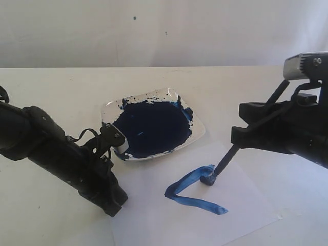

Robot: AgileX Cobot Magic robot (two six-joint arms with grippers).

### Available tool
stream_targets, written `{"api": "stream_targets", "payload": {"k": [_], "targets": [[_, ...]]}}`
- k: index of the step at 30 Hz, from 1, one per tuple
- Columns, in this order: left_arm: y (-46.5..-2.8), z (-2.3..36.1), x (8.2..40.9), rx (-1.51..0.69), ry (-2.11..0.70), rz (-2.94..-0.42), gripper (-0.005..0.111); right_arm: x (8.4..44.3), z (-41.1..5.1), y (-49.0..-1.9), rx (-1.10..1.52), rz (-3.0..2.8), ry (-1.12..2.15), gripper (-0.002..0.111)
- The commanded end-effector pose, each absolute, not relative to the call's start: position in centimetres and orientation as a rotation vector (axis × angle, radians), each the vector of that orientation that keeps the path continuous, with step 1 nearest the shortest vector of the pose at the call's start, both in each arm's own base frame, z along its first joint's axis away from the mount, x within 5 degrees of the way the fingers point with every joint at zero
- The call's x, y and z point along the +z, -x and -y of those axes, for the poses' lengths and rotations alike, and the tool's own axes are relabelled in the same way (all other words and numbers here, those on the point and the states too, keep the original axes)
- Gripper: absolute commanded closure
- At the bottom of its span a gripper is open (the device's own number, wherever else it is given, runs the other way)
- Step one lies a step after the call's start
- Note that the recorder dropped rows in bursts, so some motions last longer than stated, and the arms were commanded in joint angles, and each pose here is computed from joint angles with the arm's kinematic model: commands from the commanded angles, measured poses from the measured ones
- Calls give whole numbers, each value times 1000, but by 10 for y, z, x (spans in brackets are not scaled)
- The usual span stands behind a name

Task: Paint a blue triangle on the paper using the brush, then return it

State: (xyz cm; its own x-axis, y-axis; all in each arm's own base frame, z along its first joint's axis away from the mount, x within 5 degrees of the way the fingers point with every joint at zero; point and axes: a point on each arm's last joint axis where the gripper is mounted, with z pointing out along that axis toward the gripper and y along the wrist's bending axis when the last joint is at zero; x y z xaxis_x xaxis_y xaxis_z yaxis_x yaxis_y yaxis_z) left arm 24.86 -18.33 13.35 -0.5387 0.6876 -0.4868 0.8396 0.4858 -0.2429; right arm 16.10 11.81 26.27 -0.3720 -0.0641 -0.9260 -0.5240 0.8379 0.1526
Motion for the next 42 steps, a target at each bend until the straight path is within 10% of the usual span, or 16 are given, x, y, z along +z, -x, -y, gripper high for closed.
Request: {"api": "stream_targets", "payload": {"k": [1, 42], "targets": [[-244, 185, 131, -700, -1300, -2428, 107, 266, -114, -157, 518, -1911, 448, 108], [-244, 185, 131, -700, -1300, -2428, 107, 324, -113, -159, 322, -2050, 667, 108]]}}
